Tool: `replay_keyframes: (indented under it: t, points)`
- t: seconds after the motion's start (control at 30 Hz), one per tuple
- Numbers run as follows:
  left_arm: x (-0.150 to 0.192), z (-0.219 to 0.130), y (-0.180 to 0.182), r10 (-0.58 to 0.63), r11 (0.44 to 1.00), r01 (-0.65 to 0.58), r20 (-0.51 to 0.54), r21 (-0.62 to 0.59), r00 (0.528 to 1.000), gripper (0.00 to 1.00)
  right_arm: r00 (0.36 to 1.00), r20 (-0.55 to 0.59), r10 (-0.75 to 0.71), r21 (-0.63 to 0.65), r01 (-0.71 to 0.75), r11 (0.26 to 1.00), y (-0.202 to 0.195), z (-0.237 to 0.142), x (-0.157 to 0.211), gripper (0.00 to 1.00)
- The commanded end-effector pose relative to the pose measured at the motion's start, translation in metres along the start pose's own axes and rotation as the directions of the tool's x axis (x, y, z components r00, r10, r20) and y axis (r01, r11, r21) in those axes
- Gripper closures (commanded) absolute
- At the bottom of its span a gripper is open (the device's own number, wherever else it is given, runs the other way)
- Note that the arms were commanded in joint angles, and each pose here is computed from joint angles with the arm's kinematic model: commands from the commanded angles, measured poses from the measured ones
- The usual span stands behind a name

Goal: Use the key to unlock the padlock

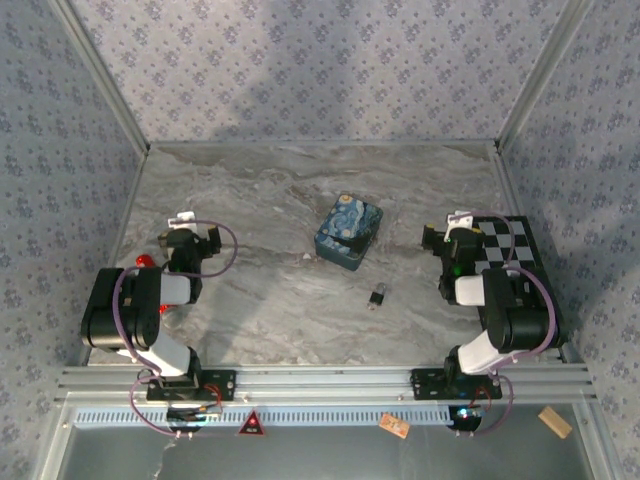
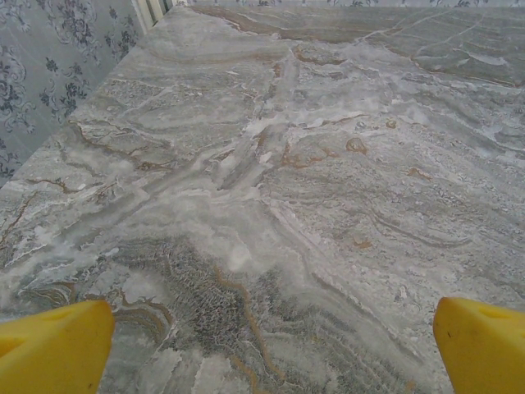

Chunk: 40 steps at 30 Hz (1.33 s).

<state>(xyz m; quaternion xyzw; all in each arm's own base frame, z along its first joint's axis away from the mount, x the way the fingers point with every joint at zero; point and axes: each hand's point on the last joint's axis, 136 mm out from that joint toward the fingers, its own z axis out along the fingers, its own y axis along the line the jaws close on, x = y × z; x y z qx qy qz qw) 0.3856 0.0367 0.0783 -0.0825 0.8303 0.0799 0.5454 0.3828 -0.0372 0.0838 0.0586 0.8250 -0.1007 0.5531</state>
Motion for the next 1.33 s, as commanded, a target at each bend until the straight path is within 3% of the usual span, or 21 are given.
replay_keyframes:
  t: [0.0,1.3]
  points:
    - [-0.0145,0.0005,-0.0029,-0.02,1.0,0.02,0.038,0.016,0.999,0.0,1.0,0.009,0.019,0.019,-0.019,1.0,-0.0032,0.0008,-0.0054,0.0]
    - [-0.0146,0.0005,-0.0029,-0.02,1.0,0.02,0.038,0.016,0.999,0.0,1.0,0.006,0.018,0.001,-0.018,1.0,-0.001,0.0012,-0.006,0.0]
